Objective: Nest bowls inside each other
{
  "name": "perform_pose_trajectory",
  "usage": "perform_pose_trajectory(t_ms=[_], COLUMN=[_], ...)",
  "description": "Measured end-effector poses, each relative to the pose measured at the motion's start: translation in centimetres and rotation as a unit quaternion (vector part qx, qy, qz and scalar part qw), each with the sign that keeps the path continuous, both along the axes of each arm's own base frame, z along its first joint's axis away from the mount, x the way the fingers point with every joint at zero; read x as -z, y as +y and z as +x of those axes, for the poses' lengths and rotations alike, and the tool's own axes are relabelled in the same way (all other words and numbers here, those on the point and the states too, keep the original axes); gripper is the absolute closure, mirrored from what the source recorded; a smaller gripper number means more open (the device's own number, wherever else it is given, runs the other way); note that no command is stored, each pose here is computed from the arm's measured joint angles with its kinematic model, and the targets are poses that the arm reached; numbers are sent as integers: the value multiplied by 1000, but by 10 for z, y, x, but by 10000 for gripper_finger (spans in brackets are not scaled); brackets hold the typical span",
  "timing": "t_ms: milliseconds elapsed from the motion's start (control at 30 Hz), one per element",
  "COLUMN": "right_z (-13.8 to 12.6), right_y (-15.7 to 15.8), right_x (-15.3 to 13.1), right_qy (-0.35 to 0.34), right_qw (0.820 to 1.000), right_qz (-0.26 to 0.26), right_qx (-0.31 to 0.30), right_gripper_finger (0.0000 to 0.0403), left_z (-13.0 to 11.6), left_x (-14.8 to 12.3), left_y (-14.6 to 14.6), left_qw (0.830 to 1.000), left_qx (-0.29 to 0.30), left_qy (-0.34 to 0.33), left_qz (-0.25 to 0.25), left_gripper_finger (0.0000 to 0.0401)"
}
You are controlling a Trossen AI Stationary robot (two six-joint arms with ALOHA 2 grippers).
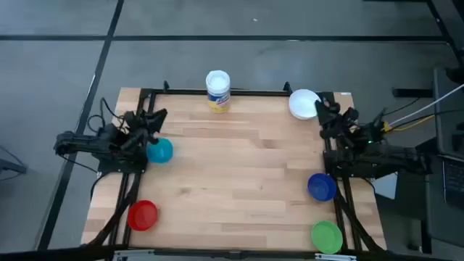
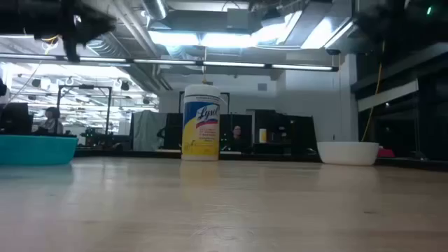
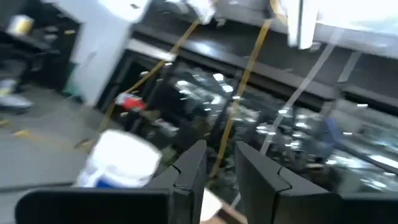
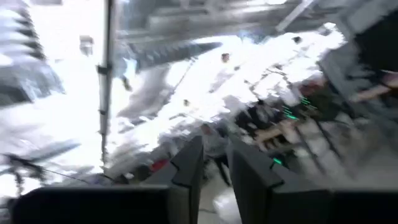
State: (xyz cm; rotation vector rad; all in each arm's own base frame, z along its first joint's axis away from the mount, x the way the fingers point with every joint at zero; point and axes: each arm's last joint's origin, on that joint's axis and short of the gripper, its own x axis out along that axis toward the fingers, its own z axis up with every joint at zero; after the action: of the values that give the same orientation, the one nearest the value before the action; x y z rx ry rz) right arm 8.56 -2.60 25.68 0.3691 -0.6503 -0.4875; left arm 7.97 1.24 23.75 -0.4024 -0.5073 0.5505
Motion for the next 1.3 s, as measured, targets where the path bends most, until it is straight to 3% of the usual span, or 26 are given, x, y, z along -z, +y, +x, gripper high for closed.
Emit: perform_pose_trajectory(t_ms=[200, 433, 700, 833, 1000, 1300], right_z=[6, 45, 78, 87, 102, 123], right_y=[1, -5, -20, -29, -37, -44], right_x=[-63, -120, -175, -184, -176, -159], right_qy=[-2, 150, 243, 301, 423, 523], right_qw=[999, 988, 966, 950, 905, 850], right_qz=[-37, -46, -85, -69, -39, 5], right_qx=[-16, -13, 35, 45, 33, -62], right_gripper_finger=[299, 276, 277, 288, 302, 299], left_z=[-6, -4, 1, 8, 13, 21], left_x=[-56, -117, -177, -184, -180, -156], left_y=[-2, -3, -3, -4, -4, -5], left_qw=[997, 986, 972, 952, 924, 866], left_qx=[37, 48, 48, 60, 71, 71], left_qy=[27, 140, 207, 293, 375, 492], left_qz=[62, 76, 97, 72, 11, -57], left_gripper_finger=[341, 358, 361, 362, 361, 361])
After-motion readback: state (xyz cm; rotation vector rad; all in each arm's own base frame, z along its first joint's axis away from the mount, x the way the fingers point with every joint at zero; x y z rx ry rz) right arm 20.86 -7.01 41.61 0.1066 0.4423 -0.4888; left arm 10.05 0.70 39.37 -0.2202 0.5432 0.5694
